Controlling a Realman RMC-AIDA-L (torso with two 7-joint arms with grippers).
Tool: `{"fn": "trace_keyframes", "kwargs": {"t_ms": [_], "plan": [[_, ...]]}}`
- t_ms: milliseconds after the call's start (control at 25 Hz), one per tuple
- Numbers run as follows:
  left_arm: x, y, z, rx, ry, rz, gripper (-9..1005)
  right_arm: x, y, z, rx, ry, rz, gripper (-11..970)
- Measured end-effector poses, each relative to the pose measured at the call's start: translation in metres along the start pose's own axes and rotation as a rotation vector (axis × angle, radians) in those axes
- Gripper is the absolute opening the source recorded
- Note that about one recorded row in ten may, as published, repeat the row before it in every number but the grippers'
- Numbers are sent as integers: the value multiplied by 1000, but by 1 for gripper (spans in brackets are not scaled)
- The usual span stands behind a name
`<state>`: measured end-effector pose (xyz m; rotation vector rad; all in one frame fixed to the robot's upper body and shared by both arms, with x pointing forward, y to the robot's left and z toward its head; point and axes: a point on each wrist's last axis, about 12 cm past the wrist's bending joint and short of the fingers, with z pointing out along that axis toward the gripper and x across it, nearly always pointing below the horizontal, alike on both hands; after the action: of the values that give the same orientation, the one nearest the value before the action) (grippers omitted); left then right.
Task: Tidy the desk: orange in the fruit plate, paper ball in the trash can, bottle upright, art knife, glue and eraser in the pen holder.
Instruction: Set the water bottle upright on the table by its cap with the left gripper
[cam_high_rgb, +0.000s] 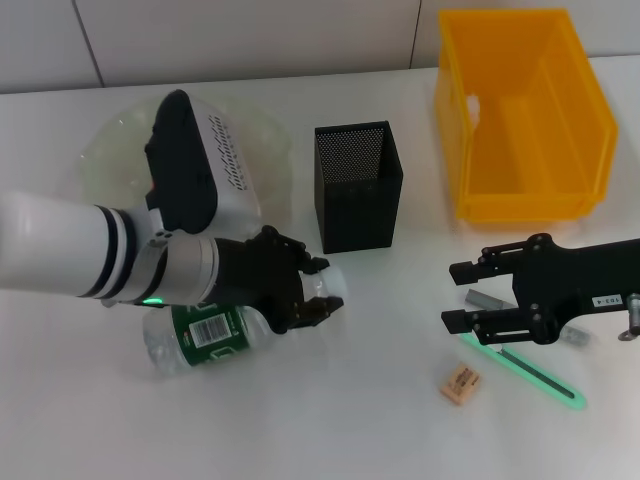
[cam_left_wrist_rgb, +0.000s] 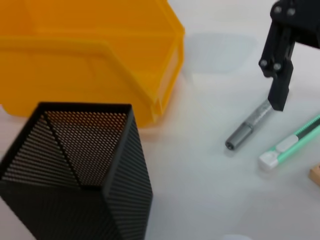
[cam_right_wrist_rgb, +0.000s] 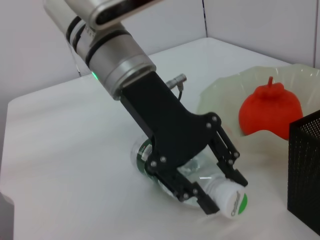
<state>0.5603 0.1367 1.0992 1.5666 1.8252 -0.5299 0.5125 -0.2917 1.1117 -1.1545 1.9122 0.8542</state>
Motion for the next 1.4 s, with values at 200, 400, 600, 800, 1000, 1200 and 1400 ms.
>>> {"fn": "trace_keyframes", "kwargs": {"t_ms": [200, 400, 600, 800, 1000, 1200, 1400], "plan": [[-1, -1, -7, -17, -18, 3, 436, 0, 0, 0, -1, 0, 1, 617], [-3, -5, -15, -40, -41, 13, 436, 0, 0, 0, -1, -1, 2, 617], [-4, -5, -30, -85, -76, 12, 436, 0, 0, 0, -1, -1, 1, 617], [-3, -4, -41, -110, -96, -5, 435, 0, 0, 0, -3, -1, 1, 617], [-1, -4, -50, -141, -113, -16, 435, 0, 0, 0, -3, -1, 2, 617], [-2, -8, -57, -163, -130, -11, 435, -1, 0, 0, -4, -1, 0, 617], [-5, -10, -62, -174, -156, -12, 435, -2, -1, 1, -3, -2, -4, 617]]}}
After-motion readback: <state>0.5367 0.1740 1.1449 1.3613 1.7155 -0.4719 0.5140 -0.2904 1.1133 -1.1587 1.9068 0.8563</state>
